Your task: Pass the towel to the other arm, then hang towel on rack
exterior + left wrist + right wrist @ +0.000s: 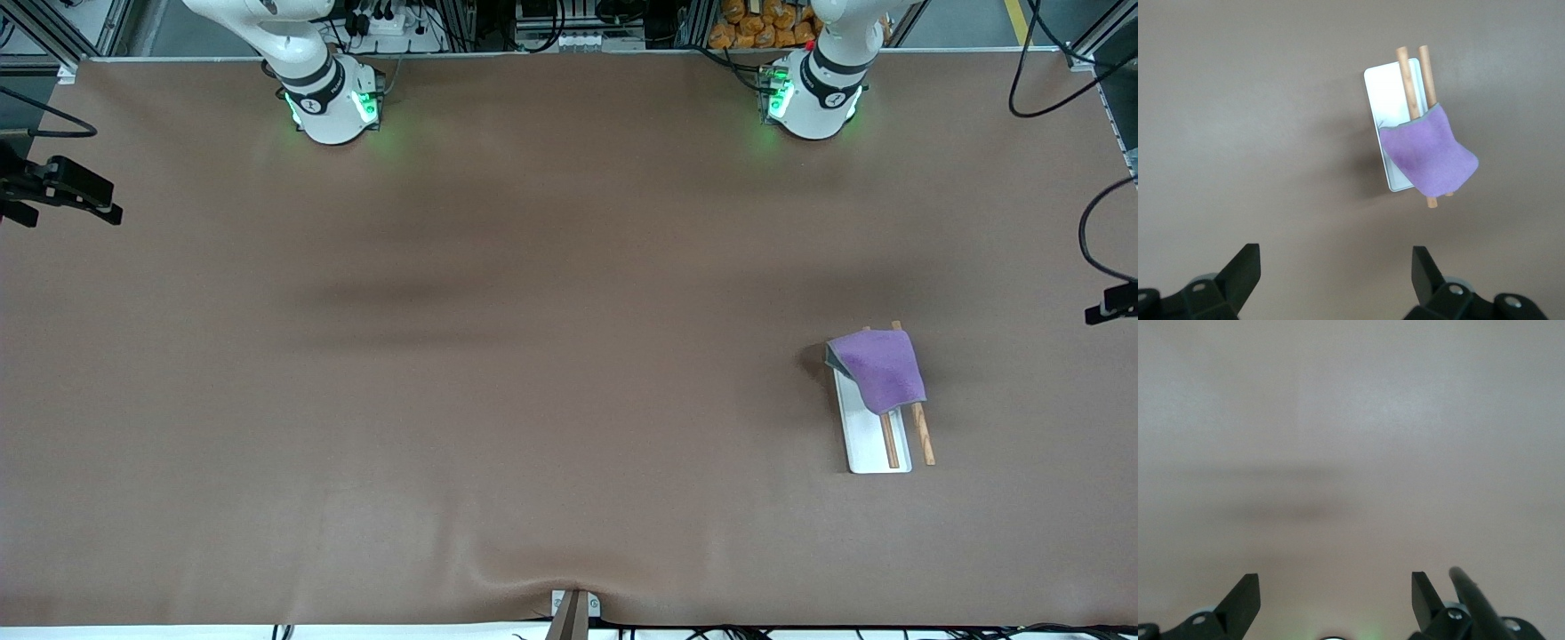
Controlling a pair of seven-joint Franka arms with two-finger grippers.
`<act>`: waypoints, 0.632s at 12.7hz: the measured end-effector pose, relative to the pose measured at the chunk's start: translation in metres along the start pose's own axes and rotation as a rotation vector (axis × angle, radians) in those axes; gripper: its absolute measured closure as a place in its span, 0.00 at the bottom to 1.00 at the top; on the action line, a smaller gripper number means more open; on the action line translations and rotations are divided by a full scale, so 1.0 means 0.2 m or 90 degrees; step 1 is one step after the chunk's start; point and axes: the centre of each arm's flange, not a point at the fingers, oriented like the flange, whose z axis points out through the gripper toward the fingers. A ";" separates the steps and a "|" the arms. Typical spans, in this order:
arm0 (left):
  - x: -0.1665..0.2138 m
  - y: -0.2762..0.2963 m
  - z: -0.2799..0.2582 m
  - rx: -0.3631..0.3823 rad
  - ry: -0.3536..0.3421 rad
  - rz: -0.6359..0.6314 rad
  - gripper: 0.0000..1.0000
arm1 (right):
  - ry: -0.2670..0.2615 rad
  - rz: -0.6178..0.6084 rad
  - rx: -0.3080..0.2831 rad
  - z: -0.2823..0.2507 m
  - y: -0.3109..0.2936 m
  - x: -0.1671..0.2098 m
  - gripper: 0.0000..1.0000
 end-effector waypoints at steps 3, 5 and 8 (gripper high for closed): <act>0.05 0.33 -0.18 0.032 0.009 -0.055 0.00 | 0.000 0.001 0.000 0.00 0.00 0.00 0.00; 0.05 0.51 -0.24 0.029 -0.002 -0.110 0.00 | 0.002 0.000 0.000 0.00 0.00 0.00 0.00; 0.01 0.78 -0.35 0.024 -0.017 -0.145 0.00 | 0.005 0.000 0.000 0.00 0.00 0.00 0.00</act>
